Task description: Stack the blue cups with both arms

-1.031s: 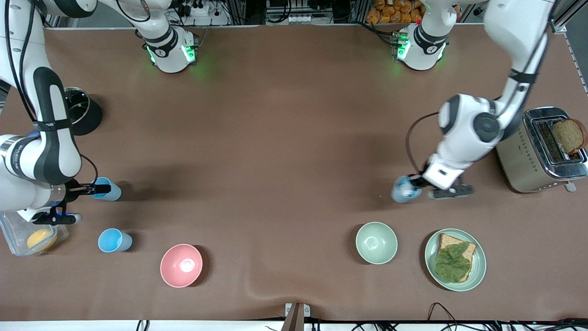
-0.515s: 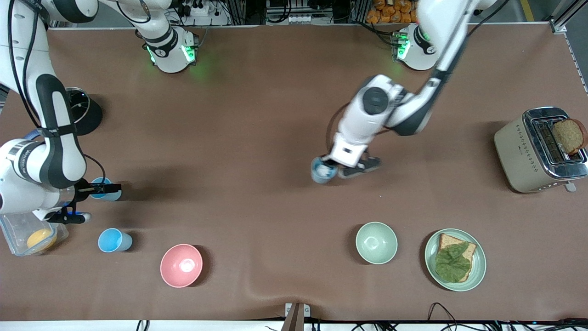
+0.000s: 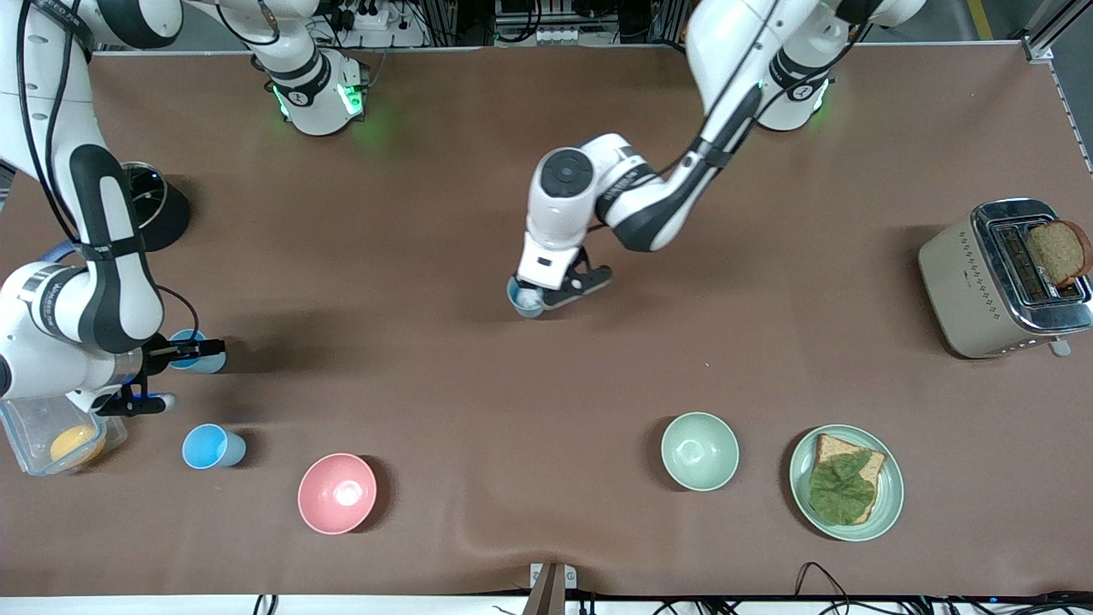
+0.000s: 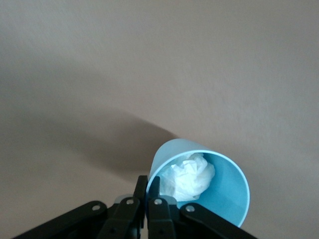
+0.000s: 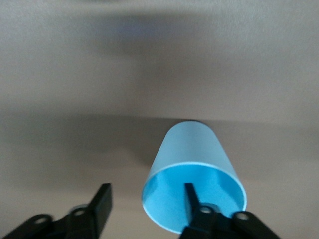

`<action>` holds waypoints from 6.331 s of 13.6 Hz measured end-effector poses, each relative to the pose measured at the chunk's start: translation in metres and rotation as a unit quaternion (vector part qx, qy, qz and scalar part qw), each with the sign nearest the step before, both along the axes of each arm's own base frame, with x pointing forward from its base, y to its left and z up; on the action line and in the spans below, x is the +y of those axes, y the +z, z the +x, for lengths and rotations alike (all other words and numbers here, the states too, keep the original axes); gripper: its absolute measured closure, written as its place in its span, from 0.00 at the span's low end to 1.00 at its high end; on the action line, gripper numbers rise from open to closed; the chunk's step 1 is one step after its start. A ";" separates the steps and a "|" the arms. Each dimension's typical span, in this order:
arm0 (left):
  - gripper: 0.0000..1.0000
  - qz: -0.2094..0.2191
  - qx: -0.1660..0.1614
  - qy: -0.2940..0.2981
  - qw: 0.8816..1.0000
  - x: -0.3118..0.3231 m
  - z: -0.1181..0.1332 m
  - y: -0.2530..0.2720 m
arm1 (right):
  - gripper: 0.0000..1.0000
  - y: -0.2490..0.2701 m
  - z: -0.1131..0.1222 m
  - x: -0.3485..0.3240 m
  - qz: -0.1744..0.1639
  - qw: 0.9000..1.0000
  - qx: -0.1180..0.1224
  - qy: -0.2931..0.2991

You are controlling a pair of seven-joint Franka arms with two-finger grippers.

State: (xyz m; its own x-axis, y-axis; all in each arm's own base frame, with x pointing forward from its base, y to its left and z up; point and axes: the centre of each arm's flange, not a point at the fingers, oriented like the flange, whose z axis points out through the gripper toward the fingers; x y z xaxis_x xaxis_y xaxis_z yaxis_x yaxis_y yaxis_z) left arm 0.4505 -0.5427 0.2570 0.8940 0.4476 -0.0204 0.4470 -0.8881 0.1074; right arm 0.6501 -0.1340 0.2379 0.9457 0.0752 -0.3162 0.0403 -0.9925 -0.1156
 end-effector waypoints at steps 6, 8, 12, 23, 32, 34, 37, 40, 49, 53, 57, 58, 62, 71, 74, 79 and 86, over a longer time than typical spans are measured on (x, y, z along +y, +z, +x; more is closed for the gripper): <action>0.96 0.012 -0.002 -0.025 1.000 -0.029 -0.034 -0.015 | 0.97 0.003 0.002 -0.002 -0.002 1.000 -0.006 0.003; 0.96 0.013 -0.002 -0.031 0.999 -0.034 -0.041 -0.014 | 0.97 0.007 0.004 -0.002 -0.002 1.000 -0.010 0.003; 0.96 0.019 0.001 -0.038 0.999 -0.038 -0.049 -0.022 | 0.97 0.032 0.012 0.033 -0.001 1.000 0.001 0.008; 0.37 0.018 -0.013 -0.037 0.999 -0.038 -0.037 -0.014 | 0.97 0.137 -0.036 0.334 -0.060 0.989 0.058 -0.119; 0.17 0.029 -0.047 0.002 0.998 0.003 0.001 0.116 | 0.97 0.134 -0.048 0.366 -0.065 0.978 0.077 -0.180; 0.01 0.036 -0.059 0.018 0.997 0.050 0.035 0.168 | 0.97 0.134 -0.052 0.380 -0.069 0.975 0.074 -0.197; 0.00 0.080 -0.051 -0.034 0.995 0.149 0.082 0.228 | 0.97 0.136 -0.070 0.436 -0.088 0.966 0.056 -0.238; 0.00 0.105 -0.043 -0.097 0.989 0.281 0.129 0.279 | 0.97 0.136 -0.086 0.478 -0.099 0.956 0.040 -0.274; 0.00 0.078 -0.005 -0.252 0.965 0.539 0.121 0.362 | 0.97 0.114 -0.119 0.551 -0.108 0.939 0.015 -0.326; 0.00 0.060 -0.016 -0.252 0.966 0.541 0.115 0.372 | 0.97 0.106 -0.125 0.560 -0.111 0.937 0.014 -0.330; 0.00 0.060 -0.017 -0.271 0.961 0.516 0.110 0.375 | 0.97 0.091 -0.138 0.584 -0.110 0.937 0.006 -0.333; 0.00 0.060 -0.018 -0.270 0.961 0.514 0.108 0.376 | 0.97 0.088 -0.140 0.587 -0.111 0.936 0.006 -0.334; 0.00 0.061 -0.023 -0.261 0.963 0.509 0.104 0.384 | 0.97 0.084 -0.141 0.588 -0.113 0.935 0.006 -0.335; 0.00 0.056 0.001 -0.275 0.960 0.495 0.100 0.372 | 0.37 0.104 -0.103 0.535 -0.122 0.935 0.002 -0.333; 0.00 0.056 0.003 -0.283 0.957 0.481 0.099 0.370 | 0.04 0.138 -0.056 0.422 -0.101 0.955 0.030 -0.276; 0.00 0.055 0.011 -0.263 0.963 0.467 0.096 0.366 | 0.00 0.169 -0.023 0.256 -0.042 0.978 0.057 -0.198; 0.00 0.055 0.020 -0.229 0.972 0.458 0.090 0.368 | 0.00 0.214 -0.025 0.079 -0.012 0.999 -0.022 -0.036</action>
State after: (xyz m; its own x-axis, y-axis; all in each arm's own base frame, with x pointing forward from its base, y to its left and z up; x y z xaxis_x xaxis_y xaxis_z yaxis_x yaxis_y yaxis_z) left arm 0.5408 -0.0844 0.6251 0.9994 0.0042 -0.0336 0.0040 -1.0000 -0.0085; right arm 0.6249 -0.0551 0.4520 0.9617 0.0000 -0.2742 -0.0258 -0.9956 -0.0906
